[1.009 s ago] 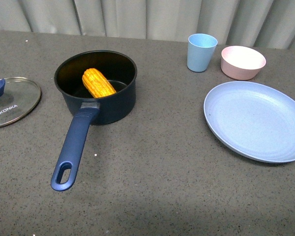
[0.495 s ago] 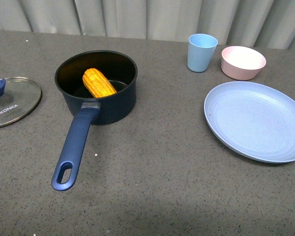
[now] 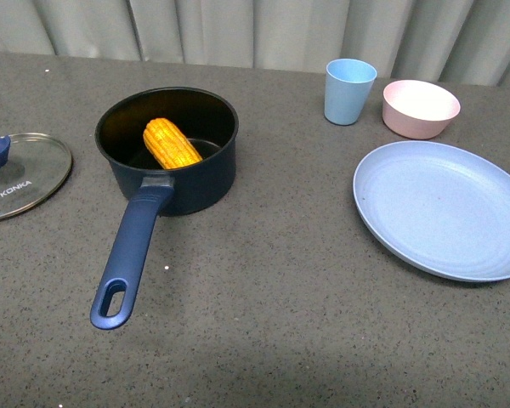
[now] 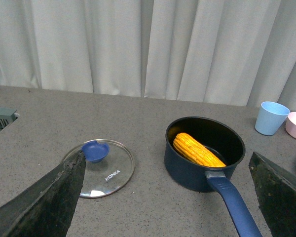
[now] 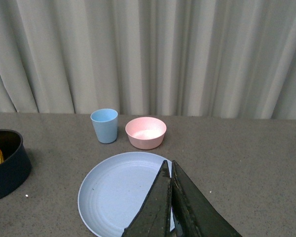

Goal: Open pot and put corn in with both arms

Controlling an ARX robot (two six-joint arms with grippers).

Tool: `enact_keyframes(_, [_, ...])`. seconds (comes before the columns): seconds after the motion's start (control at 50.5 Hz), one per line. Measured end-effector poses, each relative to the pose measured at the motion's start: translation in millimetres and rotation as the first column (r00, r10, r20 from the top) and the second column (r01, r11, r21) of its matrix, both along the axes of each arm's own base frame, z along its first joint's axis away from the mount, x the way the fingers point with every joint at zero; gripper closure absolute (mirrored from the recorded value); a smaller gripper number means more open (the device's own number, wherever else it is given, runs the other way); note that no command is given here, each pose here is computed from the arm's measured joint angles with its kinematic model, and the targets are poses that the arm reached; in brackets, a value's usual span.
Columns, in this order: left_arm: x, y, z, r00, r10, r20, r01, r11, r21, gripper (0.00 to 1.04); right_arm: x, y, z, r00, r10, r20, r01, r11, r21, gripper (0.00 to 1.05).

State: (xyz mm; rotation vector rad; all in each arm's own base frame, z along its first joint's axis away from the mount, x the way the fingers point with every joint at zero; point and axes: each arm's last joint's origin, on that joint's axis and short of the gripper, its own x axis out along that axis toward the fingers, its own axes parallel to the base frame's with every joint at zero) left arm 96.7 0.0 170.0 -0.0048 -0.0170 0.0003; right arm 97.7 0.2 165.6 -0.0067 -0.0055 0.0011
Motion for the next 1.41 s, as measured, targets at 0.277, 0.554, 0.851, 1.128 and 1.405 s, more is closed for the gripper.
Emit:
enact_keyframes(0.277, [0.0,0.0,0.0,1.0,0.0,0.0,0.0,1.0,0.0,0.07,-0.1,0.0,-0.2,1.0,0.0,-0.002,0.0,1.0,0.0,0.9])
enact_keyframes(0.554, [0.0,0.0,0.0,1.0,0.0,0.0,0.0,1.0,0.0,0.07,-0.1,0.0,-0.2,1.0,0.0,-0.002,0.0,1.0,0.0,0.29])
enact_keyframes(0.851, [0.0,0.0,0.0,1.0,0.0,0.0,0.0,1.0,0.0,0.07,-0.1,0.0,-0.2,1.0,0.0,-0.002,0.0,1.0,0.003,0.09])
enact_keyframes(1.128, [0.0,0.0,0.0,1.0,0.0,0.0,0.0,1.0,0.0,0.07,-0.1,0.0,-0.2,1.0,0.0,-0.002,0.0,1.0,0.003,0.09])
enact_keyframes(1.405, [0.0,0.0,0.0,1.0,0.0,0.0,0.0,1.0,0.0,0.07,-0.1,0.0,-0.2,1.0,0.0,-0.002,0.0,1.0,0.003,0.09])
